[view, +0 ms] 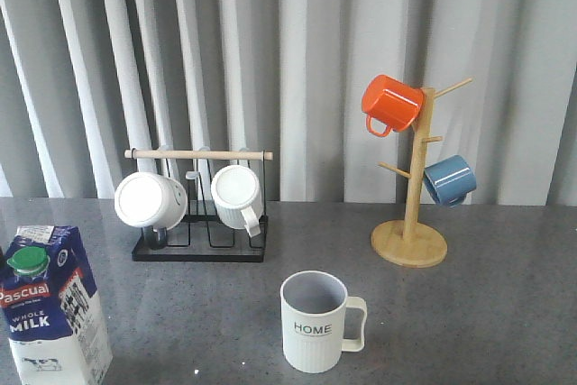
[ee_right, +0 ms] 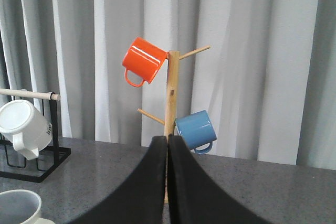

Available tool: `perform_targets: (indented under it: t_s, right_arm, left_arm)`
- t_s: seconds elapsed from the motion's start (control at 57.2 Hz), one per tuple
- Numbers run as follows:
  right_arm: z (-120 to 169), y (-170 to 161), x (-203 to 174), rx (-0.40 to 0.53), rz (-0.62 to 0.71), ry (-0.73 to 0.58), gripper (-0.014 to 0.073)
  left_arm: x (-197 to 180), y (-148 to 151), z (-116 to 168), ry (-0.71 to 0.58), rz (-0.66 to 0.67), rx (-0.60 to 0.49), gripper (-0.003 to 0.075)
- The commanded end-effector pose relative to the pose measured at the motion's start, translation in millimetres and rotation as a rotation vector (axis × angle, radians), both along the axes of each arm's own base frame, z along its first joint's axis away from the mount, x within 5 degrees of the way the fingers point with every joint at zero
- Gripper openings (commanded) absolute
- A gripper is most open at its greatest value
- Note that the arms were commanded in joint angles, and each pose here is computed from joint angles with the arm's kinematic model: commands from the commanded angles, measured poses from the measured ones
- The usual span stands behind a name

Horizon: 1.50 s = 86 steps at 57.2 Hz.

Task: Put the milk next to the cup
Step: 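Lower the left gripper onto the Pascual milk carton and grasp it, then lift the milk carton with the left gripper and carry it toward the mug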

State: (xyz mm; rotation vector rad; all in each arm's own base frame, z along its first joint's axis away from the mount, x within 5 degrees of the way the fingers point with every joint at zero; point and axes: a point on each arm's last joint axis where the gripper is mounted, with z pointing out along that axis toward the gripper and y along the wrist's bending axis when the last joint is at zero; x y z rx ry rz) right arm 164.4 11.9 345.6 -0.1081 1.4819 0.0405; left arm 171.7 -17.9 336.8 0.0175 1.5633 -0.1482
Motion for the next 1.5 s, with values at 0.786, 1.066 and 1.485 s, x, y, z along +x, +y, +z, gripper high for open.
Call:
perform_targets:
  t_s: [0.786,1.066,1.485]
  right_arm:
    - [14.1,0.2,-1.8,0.0,0.009,-0.087,-0.0009]
    - [14.1,0.2,-1.8,0.0,0.009,-0.087,-0.0009]
    - [14.2,0.2,-1.8,0.0,0.009,-0.088,-0.0009]
  left_arm:
    - [81.8,-5.1,-41.9,0.0,0.03,-0.04,0.0722]
    - [96.7,-4.0,-59.8,0.025,0.059,-0.029,0.0714]
    - [104.8,-4.7,-72.9,0.062,0.061,-0.08,0.0344]
